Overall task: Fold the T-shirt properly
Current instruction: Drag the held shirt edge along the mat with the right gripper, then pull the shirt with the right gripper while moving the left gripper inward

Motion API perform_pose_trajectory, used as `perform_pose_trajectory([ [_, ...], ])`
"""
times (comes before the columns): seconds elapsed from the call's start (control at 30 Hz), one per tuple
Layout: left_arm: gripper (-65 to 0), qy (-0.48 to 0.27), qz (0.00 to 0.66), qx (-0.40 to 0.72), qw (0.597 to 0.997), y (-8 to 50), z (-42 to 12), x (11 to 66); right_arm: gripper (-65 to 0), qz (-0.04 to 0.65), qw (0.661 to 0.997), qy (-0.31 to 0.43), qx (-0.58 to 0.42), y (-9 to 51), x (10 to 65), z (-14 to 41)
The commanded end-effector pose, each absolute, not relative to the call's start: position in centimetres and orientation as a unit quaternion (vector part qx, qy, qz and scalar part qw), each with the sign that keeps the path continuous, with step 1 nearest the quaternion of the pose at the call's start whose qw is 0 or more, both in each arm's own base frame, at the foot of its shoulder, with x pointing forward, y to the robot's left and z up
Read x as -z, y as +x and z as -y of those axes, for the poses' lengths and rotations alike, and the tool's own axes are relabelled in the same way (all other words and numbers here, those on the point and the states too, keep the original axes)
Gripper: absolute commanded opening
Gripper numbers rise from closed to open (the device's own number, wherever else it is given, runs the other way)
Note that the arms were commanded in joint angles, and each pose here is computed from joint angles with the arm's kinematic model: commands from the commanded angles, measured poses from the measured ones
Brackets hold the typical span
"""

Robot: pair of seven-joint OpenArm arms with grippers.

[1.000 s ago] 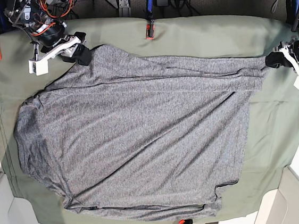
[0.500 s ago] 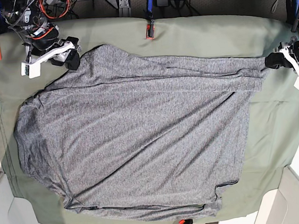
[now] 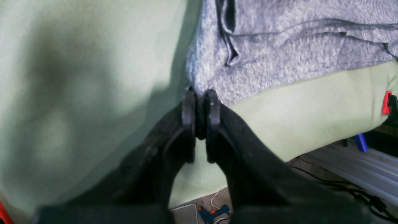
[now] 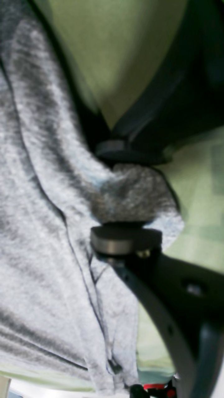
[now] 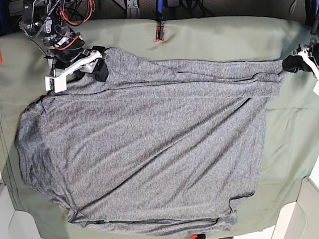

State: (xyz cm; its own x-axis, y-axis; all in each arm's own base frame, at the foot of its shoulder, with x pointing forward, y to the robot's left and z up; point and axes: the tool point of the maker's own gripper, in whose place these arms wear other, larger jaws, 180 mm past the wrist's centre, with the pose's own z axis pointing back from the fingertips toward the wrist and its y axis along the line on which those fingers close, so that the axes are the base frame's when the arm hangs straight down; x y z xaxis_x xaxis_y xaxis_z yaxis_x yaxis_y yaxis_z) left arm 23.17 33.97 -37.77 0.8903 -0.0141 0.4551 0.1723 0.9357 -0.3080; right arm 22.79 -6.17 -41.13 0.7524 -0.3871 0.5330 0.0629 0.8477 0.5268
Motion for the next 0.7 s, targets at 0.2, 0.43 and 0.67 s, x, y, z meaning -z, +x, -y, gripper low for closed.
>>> perform_pose_trajectory([
  [0.2, -61.0, -0.151, 0.246, 0.070, 0.955, 24.4, -35.6, 35.3, -65.0, 0.363, 0.891, 0.261, 0.083, 23.9, 39.2, 5.4],
  [0.43, -61.0, -0.130, 0.255, 0.083, 0.955, 25.1, -37.8, 32.5, -65.0, 0.406, 0.872, 0.267, 0.069, 27.6, 36.3, 5.4],
  [0.67, -61.0, -0.128, 0.261, 0.083, 0.953, 25.4, -37.9, 32.2, -65.0, 0.444, 0.856, 0.261, 0.054, 30.8, 33.8, 5.5],
])
